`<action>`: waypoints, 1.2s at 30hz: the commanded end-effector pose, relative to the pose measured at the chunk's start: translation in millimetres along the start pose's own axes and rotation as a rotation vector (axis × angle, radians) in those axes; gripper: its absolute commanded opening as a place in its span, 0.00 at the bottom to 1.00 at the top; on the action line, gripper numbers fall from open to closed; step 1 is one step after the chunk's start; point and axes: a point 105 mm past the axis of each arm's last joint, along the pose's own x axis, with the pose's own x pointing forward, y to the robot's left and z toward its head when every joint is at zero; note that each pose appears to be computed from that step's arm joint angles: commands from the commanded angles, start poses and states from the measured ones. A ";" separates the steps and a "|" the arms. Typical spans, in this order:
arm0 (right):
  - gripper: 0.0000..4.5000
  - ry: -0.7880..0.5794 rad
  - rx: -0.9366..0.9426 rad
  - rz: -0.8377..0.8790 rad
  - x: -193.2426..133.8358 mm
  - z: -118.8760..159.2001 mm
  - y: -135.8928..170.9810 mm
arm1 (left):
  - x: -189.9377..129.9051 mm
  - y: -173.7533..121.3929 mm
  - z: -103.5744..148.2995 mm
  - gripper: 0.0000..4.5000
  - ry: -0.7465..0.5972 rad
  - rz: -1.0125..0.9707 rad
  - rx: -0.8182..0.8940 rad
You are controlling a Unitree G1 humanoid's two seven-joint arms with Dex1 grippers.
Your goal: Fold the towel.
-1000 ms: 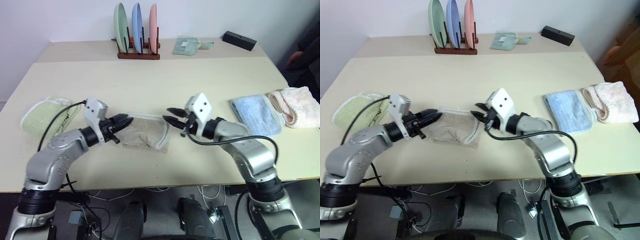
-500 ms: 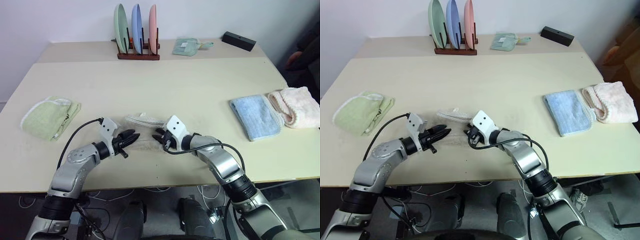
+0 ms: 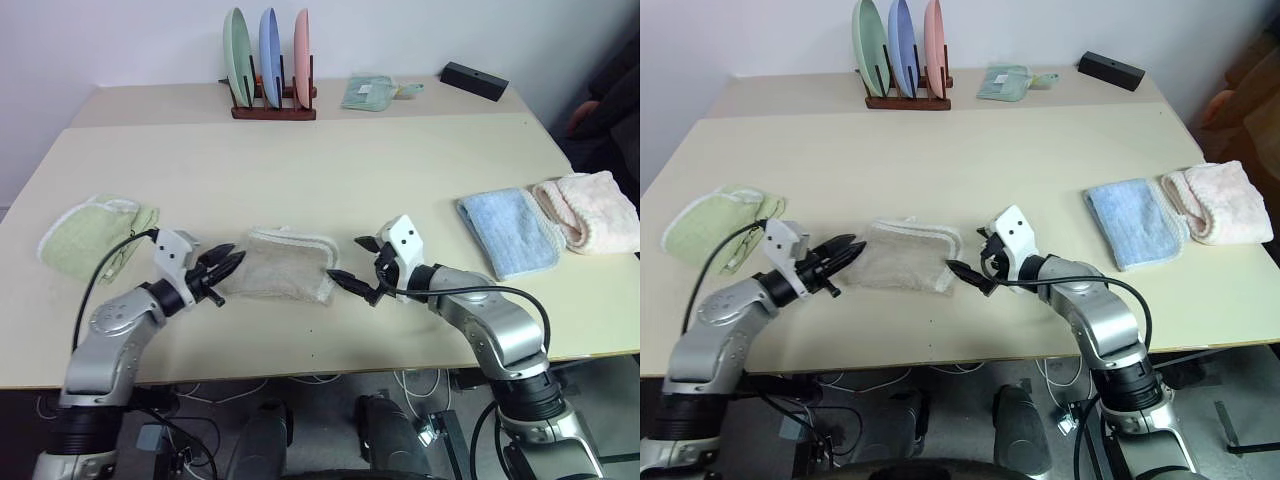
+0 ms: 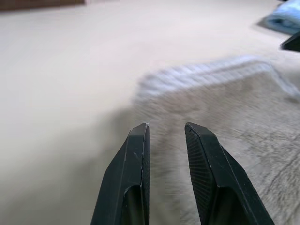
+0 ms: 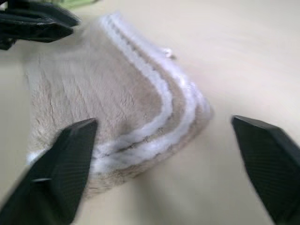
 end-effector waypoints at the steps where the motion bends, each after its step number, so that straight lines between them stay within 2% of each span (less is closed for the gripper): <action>1: 0.99 0.020 0.199 0.001 -2.7 0.6 5.4 | -8.1 -0.4 14.7 0.26 -0.029 -0.021 0.092; 5: 0.99 0.061 0.366 0.016 8.3 -7.5 10.9 | -8.1 -10.6 17.9 0.26 -0.036 -0.083 0.083; 8: 0.99 0.121 0.404 0.000 18.9 -18.9 10.8 | -7.4 -24.4 20.3 0.26 -0.040 -0.143 0.072; 14: 0.99 0.100 0.457 0.081 40.4 -8.1 26.9 | -5.2 -30.5 16.9 0.26 -0.028 -0.138 0.074; 15: 0.88 0.087 0.463 0.087 43.9 -4.6 28.4 | -4.9 -31.5 17.3 0.26 -0.030 -0.138 0.071; 16: 0.82 0.078 0.470 0.092 46.1 -2.1 29.0 | -4.4 -32.0 17.8 0.26 -0.032 -0.137 0.070; 23: 0.02 0.045 0.474 0.088 49.1 4.7 28.9 | -2.3 -33.1 21.9 0.26 -0.048 -0.123 0.062; 24: 0.01 0.036 0.471 0.082 47.8 5.5 27.8 | -2.3 -33.3 22.1 0.26 -0.049 -0.121 0.062; 29: 0.01 -0.190 0.366 -0.027 13.6 52.2 -2.8 | 1.8 -33.9 27.9 0.26 -0.071 -0.115 0.055; 32: 0.01 -0.315 0.354 -0.182 -19.5 76.9 -37.1 | 4.8 -33.6 30.5 0.26 -0.083 -0.118 0.043; 34: 0.01 -0.429 0.342 -0.365 -64.8 96.3 -75.7 | 11.2 -36.2 29.9 0.26 -0.083 -0.143 0.041; 36: 0.01 -0.510 0.365 -0.562 -112.5 103.9 -110.2 | 19.4 -39.5 29.7 0.26 -0.088 -0.170 0.034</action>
